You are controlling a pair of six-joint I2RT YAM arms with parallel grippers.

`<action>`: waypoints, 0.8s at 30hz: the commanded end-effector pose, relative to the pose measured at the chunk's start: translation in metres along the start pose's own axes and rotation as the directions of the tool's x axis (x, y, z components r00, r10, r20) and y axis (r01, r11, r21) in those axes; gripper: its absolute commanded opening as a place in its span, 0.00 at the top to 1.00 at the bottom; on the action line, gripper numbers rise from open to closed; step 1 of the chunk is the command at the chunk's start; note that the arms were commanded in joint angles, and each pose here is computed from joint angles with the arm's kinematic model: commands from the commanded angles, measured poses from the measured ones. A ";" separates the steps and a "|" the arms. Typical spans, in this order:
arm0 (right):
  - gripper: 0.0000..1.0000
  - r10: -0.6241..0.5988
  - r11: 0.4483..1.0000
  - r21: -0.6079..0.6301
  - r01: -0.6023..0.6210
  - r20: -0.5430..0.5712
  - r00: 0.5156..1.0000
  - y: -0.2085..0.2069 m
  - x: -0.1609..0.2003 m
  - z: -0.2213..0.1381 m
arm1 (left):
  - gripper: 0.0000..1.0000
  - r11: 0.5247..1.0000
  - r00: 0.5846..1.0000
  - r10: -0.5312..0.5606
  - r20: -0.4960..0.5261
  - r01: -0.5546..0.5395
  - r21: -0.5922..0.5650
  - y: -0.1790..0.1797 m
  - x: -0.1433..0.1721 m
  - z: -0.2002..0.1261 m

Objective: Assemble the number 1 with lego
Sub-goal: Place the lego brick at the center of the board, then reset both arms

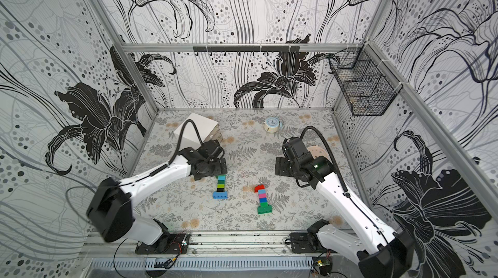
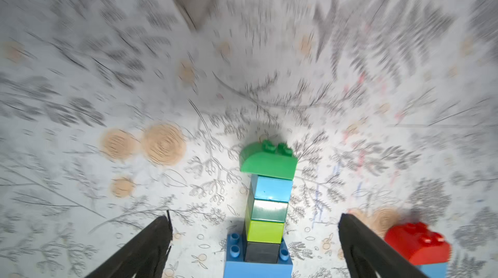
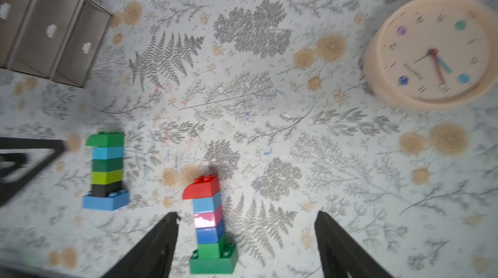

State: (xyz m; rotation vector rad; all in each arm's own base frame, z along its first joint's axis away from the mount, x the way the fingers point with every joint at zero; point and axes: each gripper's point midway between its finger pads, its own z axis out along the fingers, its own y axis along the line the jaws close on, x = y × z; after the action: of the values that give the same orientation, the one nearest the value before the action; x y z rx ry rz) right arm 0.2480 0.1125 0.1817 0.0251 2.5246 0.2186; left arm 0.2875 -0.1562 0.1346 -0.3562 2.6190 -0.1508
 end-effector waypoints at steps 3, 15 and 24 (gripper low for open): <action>0.02 -0.149 0.951 0.302 0.070 0.250 0.957 -0.068 -0.027 0.030 | 0.01 0.990 0.864 0.008 0.504 0.064 -0.125 0.076 -0.080 -0.040; 0.01 -0.164 0.977 0.204 0.063 0.528 0.833 -0.123 -0.077 0.117 | 0.01 0.979 0.727 0.085 0.681 0.065 -0.192 0.203 -0.131 0.027; 0.00 -0.186 0.981 0.142 0.130 0.534 0.825 -0.119 -0.070 0.139 | 0.01 0.995 0.703 0.101 0.704 -0.055 -0.087 0.182 -0.135 0.067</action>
State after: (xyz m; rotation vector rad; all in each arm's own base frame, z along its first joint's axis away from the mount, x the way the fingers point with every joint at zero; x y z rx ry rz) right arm 0.3792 0.0057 0.0688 -0.0241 2.0472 -0.0067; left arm 0.3749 0.0564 0.0725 -0.3038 1.9957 0.1361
